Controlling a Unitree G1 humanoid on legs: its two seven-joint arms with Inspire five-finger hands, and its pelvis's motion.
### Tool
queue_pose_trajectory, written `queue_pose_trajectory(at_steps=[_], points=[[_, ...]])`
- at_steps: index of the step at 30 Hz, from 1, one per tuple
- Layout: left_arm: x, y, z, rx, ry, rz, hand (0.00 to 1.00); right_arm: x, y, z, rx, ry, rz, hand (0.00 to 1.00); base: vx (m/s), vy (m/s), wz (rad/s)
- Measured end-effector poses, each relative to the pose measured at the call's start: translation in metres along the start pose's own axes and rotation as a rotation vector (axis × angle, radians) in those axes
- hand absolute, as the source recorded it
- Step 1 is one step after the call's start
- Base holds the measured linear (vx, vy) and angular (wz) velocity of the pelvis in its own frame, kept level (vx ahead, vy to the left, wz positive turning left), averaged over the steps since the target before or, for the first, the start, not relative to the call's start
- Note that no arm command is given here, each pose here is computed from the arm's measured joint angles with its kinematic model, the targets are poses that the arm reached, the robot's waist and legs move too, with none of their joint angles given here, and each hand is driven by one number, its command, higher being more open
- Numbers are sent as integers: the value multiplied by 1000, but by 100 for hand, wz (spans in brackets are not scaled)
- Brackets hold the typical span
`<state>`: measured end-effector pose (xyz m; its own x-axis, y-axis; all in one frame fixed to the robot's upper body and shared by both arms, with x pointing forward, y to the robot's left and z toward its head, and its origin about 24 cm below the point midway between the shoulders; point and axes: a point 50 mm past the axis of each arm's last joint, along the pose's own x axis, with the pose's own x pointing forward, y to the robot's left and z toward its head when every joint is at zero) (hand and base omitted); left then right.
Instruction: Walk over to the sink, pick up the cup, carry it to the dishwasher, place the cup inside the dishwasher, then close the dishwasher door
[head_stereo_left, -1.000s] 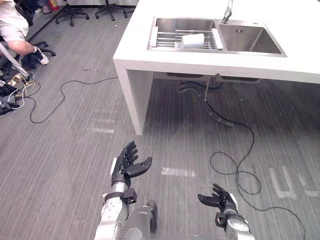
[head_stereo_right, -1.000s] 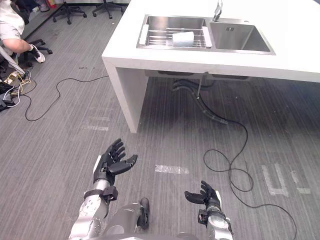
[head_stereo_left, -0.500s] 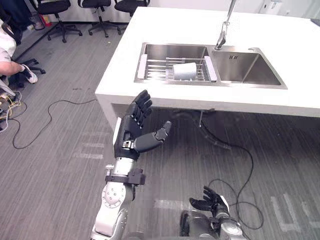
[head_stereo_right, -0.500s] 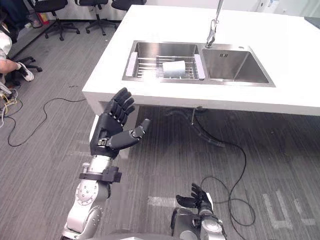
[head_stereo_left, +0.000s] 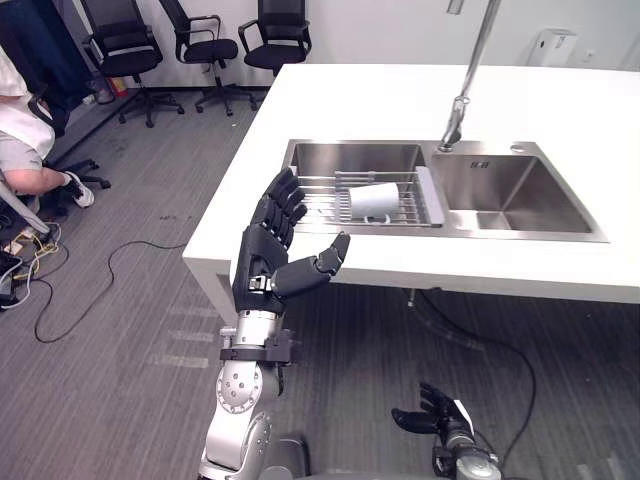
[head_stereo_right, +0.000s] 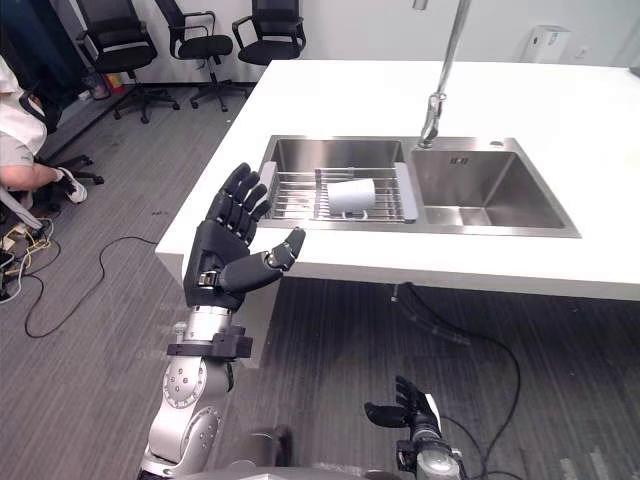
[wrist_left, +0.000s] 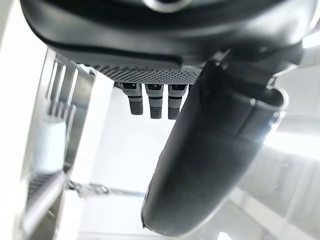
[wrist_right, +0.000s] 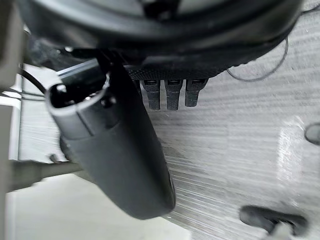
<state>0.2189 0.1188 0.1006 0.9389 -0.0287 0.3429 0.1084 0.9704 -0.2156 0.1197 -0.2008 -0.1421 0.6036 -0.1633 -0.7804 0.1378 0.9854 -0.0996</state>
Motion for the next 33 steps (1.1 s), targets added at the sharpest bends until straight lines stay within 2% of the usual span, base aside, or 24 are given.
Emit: queue_pose_trajectory(at_steps=[5,8,15,18,22,28,33], points=[[-2,0,-2,87,16,-42,90,1,4,2,4,-2,12,90,182,106,-42],[-4,-6,-2,129,21,-105,90,-4,8,-12,9,33,29,90,172,33,-11],[1,-9,15,187,-69,-102,90,-5,15,-12,6,30,62,90,250,-174,8],[4,-8,5,235,-28,-70,90,-5,-1,-14,-21,39,30,90,286,-239,3],[19,-14,8,303,-76,-104,90,-7,-10,-17,-21,48,10,90,128,-171,14],[32,-1,10,345,-91,-40,90,-8,-13,-21,2,63,-3,90,46,-27,11],[55,17,14,490,-114,-15,90,-7,-17,-23,8,77,-8,90,75,101,-3]])
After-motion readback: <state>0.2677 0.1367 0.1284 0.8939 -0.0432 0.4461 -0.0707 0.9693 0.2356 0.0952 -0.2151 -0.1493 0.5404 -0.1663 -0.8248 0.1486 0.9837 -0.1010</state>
